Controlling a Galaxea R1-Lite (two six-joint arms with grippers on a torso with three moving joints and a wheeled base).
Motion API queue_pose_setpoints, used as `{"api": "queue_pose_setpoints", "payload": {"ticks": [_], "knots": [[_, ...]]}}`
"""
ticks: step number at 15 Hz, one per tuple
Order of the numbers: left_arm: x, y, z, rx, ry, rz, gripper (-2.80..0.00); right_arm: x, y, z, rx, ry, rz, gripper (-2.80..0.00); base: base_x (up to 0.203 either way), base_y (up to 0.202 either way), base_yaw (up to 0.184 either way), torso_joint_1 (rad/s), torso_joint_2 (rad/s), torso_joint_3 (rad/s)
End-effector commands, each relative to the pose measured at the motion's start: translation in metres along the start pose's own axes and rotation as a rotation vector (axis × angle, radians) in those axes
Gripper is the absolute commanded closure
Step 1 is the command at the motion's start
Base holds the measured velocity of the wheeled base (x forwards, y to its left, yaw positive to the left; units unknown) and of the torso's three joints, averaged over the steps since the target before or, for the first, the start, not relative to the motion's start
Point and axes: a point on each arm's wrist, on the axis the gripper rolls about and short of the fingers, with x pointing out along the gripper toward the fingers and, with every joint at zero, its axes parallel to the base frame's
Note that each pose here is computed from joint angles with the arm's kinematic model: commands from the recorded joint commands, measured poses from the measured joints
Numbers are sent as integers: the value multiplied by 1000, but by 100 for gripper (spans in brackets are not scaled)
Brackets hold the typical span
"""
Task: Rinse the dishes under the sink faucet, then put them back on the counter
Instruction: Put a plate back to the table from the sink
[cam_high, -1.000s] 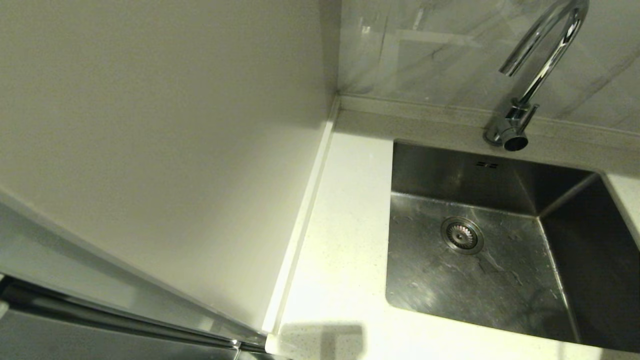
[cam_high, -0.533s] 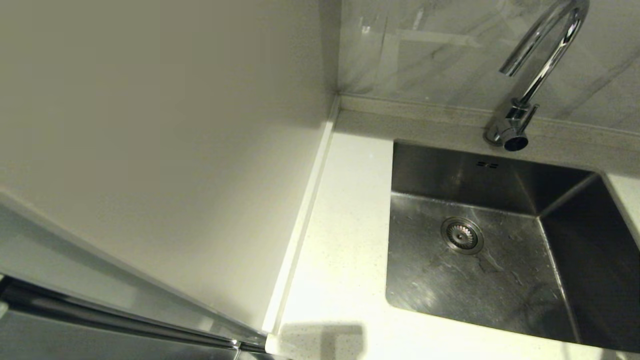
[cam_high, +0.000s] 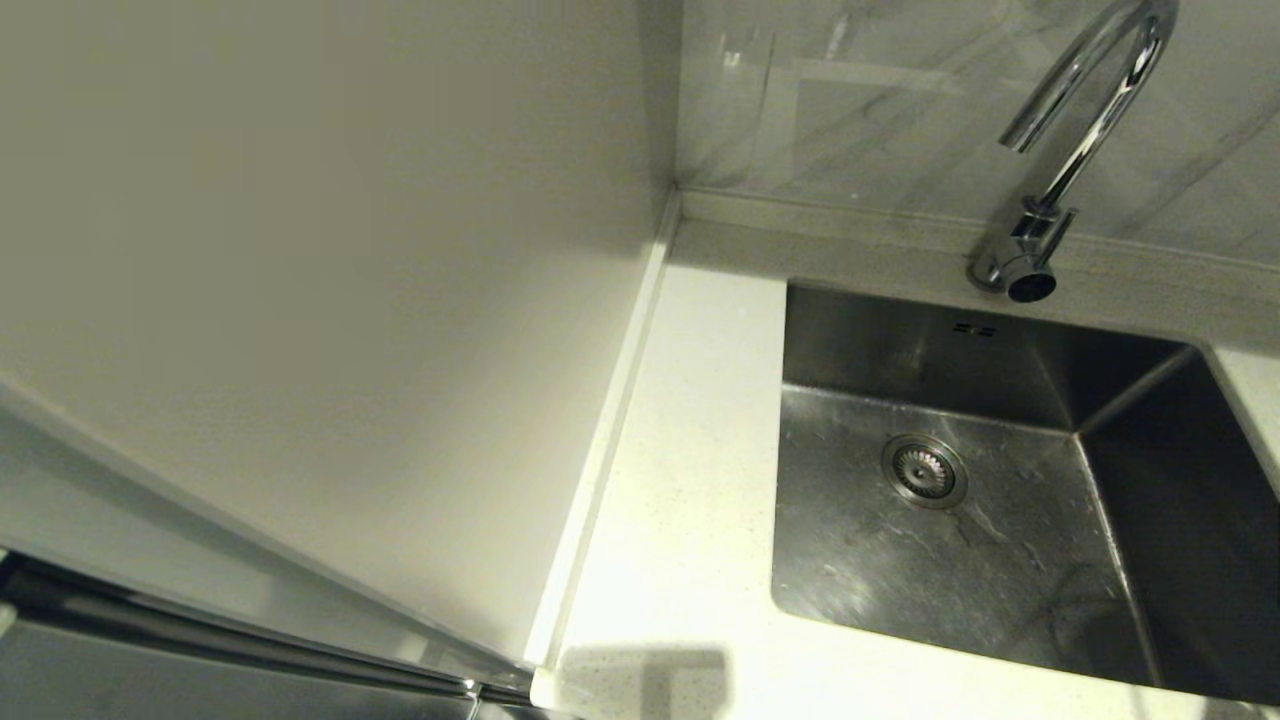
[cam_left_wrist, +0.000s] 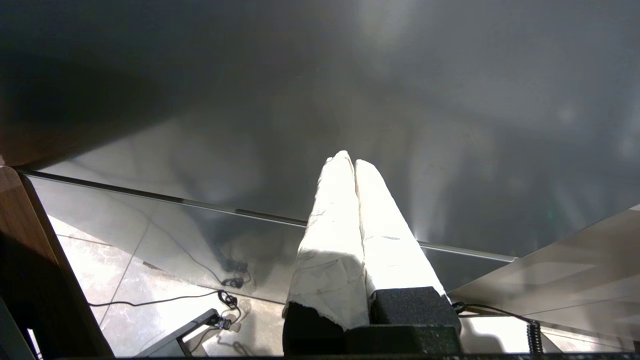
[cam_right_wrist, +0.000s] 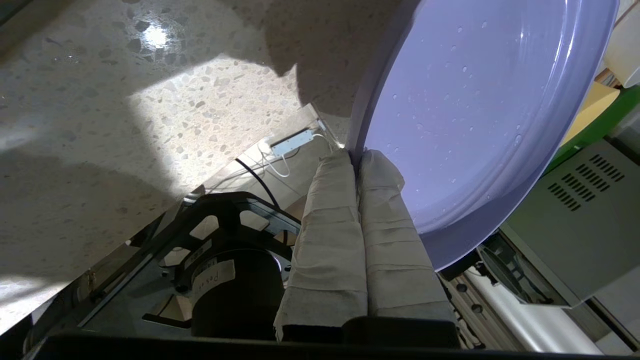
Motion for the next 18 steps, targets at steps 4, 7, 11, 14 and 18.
{"api": "queue_pose_setpoints", "payload": {"ticks": [4,7,11,14,18], "knots": [[0,0,-1,-1,4,0,0,5,4,3,-6,-21,-3,0,0,0,0,0,0,0],[0,0,-1,-1,4,2,0,8,6,3,-17,-6,-1,0,0,0,0,0,0,0],[0,0,-1,-1,3,0,0,12,7,4,-23,13,-1,0,0,0,0,0,0,0],[0,0,-1,-1,4,0,0,15,9,2,-29,27,12,0,0,0,0,0,0,0],[0,0,-1,-1,4,0,0,17,10,0,-30,32,33,-280,0,0,0,0,0,0]]}}
